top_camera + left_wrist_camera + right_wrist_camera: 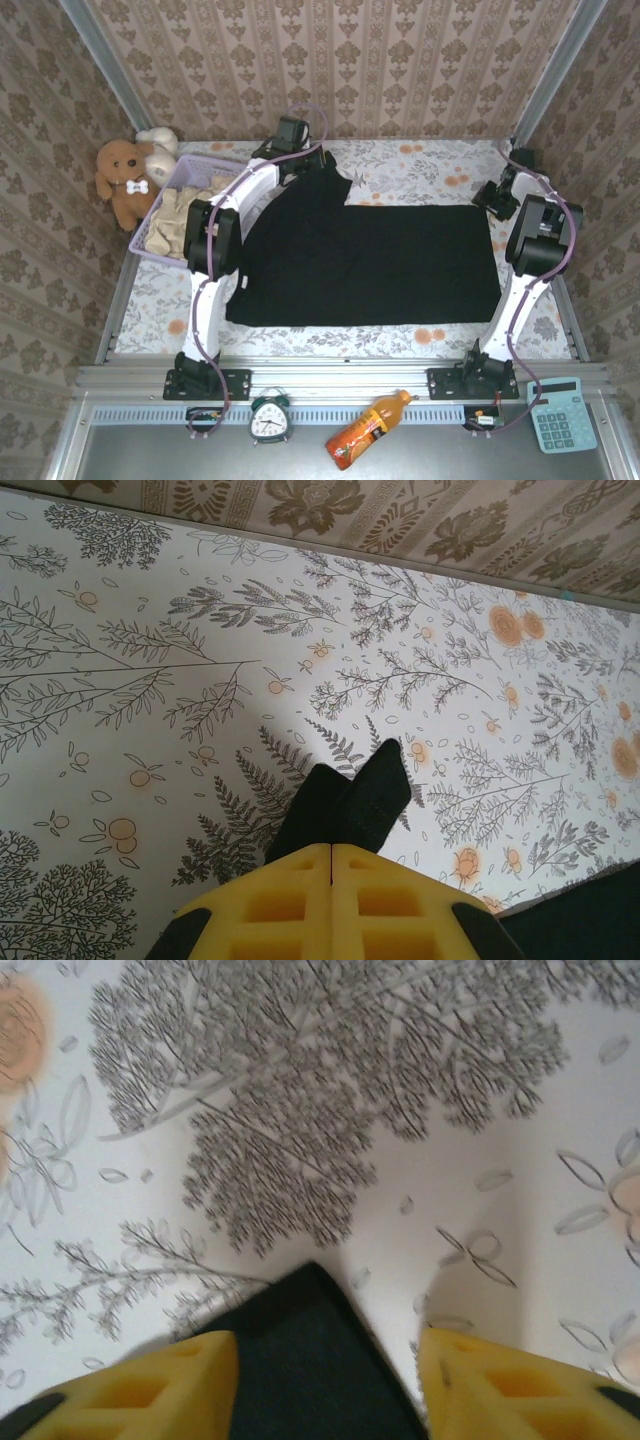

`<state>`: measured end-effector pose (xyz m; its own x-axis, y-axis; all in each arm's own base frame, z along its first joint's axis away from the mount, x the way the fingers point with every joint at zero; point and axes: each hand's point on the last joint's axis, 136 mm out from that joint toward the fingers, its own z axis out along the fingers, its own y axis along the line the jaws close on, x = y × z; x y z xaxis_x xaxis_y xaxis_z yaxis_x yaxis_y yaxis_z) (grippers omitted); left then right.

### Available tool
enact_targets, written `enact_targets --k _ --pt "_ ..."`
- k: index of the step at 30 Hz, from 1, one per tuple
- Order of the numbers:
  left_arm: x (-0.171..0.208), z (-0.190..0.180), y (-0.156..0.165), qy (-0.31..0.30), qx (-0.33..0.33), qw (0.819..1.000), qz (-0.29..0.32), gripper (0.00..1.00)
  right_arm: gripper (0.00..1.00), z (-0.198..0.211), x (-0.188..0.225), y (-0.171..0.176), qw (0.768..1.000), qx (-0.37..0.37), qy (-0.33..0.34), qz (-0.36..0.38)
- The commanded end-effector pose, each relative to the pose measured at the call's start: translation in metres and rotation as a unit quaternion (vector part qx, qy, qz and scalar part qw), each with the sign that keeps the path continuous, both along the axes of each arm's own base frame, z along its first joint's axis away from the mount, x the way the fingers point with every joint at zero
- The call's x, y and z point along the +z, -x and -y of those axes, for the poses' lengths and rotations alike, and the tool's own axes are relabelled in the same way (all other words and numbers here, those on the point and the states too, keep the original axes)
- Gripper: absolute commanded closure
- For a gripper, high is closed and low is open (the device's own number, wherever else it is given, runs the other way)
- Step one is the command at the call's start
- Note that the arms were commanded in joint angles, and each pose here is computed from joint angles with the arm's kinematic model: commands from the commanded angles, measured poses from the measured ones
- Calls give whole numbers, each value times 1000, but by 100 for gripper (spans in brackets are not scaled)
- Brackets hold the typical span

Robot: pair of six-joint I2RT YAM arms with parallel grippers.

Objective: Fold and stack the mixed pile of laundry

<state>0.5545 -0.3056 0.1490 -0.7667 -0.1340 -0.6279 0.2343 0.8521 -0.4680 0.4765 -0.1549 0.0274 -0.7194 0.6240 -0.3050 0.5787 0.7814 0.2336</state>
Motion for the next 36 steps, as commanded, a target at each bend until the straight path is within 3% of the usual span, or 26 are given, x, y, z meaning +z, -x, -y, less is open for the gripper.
enact_targets --k 1,9,15,20,27,36 --pt "22 2 1 7 -16 1000 26 100 59 -4 -14 5 999 7 -2 -37" --pt "16 -1 2 9 -14 1000 18 100 100 -11 -13 3 999 27 -5 -38" --pt "36 -5 0 24 -26 999 33 100 100 -17 39 -1 999 31 -4 20" --pt "79 -6 23 46 -74 993 79 100 100 -22 94 27 997 25 27 68" --pt "107 -28 95 59 -95 989 98 100 100 -34 112 84 995 -2 32 90" --pt "103 -81 215 45 -83 992 87 100 100 -33 132 170 990 -58 81 102"
